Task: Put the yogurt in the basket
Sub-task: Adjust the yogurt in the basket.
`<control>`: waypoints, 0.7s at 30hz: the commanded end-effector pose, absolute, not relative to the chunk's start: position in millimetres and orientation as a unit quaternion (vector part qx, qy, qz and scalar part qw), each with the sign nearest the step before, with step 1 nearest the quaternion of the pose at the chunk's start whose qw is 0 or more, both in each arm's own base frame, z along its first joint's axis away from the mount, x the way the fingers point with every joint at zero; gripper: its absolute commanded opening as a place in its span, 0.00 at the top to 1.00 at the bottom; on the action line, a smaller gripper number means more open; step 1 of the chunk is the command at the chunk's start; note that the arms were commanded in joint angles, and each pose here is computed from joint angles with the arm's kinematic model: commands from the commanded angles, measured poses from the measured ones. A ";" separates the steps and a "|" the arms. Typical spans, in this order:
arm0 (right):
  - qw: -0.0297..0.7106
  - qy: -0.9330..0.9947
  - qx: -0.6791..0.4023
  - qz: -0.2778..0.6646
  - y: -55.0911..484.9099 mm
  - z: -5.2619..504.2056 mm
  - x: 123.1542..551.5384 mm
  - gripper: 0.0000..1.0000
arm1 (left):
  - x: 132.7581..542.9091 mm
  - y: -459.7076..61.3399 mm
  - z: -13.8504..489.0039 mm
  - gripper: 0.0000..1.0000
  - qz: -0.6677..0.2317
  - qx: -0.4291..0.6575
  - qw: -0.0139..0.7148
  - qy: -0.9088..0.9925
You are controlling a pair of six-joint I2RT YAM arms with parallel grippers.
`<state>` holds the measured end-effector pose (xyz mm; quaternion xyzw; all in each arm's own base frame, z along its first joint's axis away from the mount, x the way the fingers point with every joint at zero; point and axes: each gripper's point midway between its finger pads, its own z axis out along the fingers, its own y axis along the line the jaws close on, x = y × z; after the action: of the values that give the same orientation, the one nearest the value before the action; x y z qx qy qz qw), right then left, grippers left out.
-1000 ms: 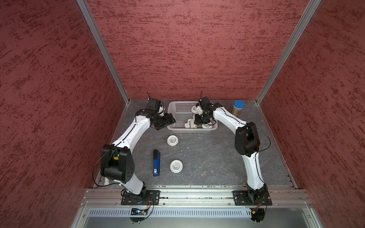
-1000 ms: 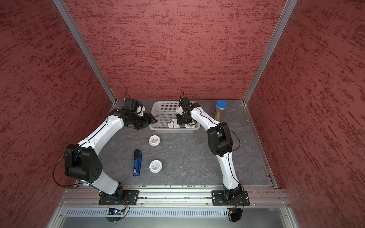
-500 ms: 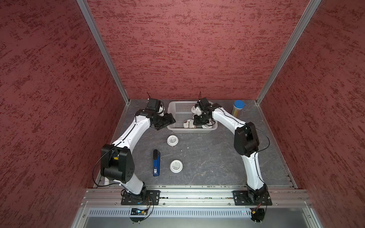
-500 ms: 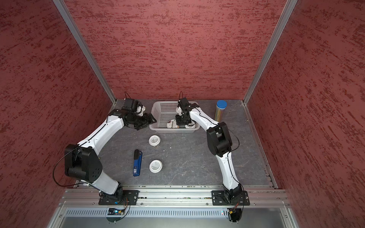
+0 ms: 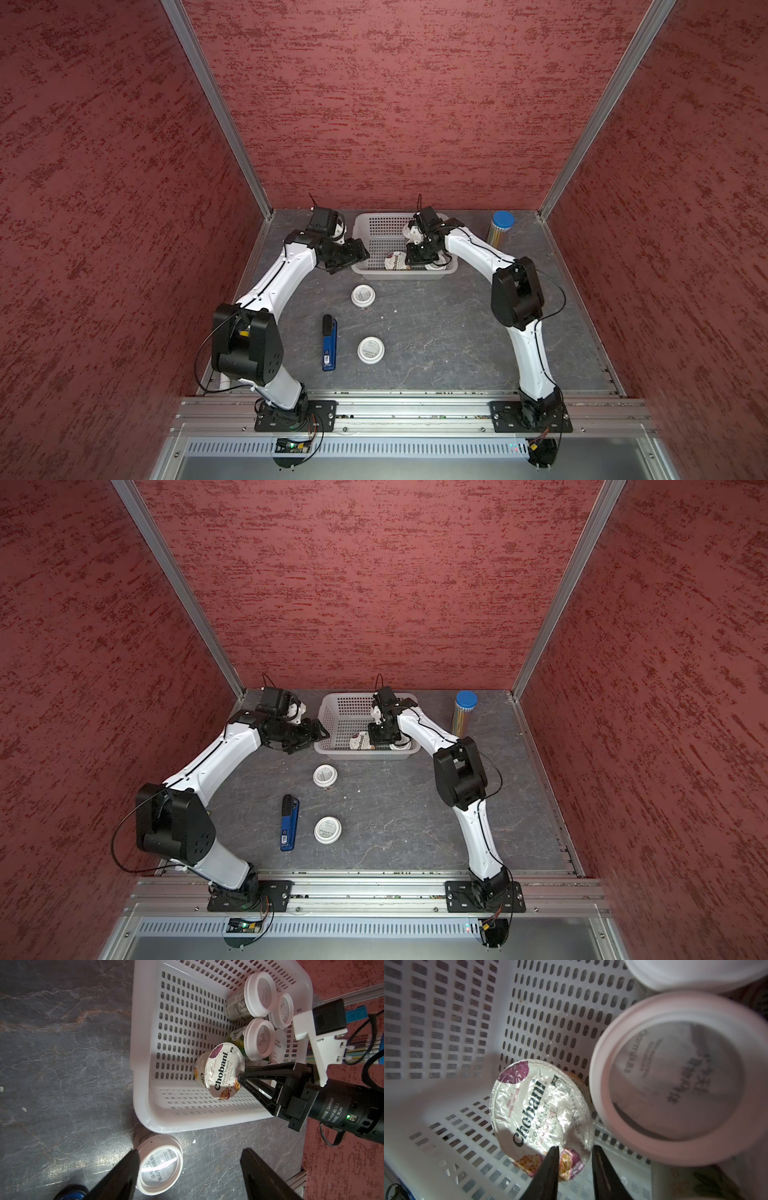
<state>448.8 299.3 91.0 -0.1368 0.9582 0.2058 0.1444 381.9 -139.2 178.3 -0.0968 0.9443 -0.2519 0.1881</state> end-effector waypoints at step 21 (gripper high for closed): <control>0.223 0.938 -0.158 0.212 296.7 176.7 449.2 0.50 | 369.6 -140.1 187.9 0.20 -0.207 -0.066 0.211 0.953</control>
<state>446.2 296.1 111.3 -0.1428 0.9560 0.2026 0.1568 379.3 -138.1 179.1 -0.0886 0.9490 -0.2289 0.1978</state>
